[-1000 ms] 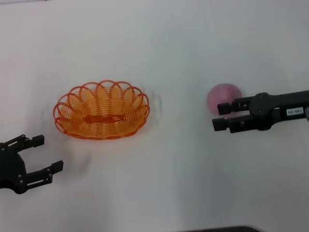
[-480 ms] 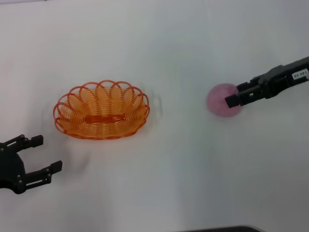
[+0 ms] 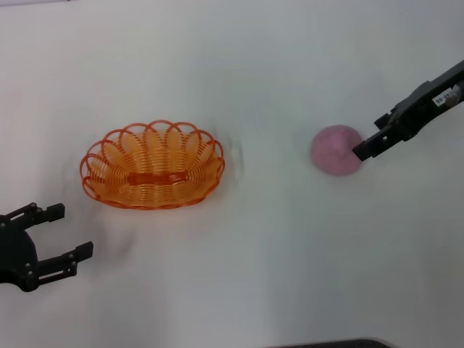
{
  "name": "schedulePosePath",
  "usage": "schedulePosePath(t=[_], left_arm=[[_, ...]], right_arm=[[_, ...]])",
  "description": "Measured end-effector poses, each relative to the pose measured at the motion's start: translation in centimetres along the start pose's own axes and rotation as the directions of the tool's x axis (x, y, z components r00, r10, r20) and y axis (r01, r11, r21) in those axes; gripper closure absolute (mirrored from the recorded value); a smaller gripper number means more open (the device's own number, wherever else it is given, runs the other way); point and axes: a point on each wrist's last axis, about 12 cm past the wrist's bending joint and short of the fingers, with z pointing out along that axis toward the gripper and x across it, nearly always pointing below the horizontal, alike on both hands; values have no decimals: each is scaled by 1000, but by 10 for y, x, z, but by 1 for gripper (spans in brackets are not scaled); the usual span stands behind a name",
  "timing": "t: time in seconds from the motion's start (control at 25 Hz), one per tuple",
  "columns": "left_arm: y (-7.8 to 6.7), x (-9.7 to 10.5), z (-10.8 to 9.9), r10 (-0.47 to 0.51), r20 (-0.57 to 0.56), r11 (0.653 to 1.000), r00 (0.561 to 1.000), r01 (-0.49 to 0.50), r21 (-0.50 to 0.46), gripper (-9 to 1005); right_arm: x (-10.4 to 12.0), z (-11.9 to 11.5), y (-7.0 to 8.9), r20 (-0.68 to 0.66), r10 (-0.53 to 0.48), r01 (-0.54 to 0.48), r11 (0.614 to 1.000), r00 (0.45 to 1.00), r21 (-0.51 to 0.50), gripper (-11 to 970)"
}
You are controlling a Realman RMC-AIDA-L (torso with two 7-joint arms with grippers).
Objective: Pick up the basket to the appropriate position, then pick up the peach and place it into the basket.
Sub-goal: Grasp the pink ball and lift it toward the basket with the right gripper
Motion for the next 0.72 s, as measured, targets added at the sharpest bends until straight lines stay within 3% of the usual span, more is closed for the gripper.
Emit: schedulePosePath(t=[0.16,0.48,0.72], left_arm=[[0,0,0,0,-1,1000,1000,0,0,169],[-1,0,0,-2,1,1000,1000,2,4,169],[1,-2,-1,-2,-2,1000,1000,2,-1,168]], right_arm=[[-10,1,3,-22,-30,30,999,999,32,127],[-20,7,5,-34,-58,60,995,998,83,7],[-22,14,4,-41,-51,55,994,998,98,15]])
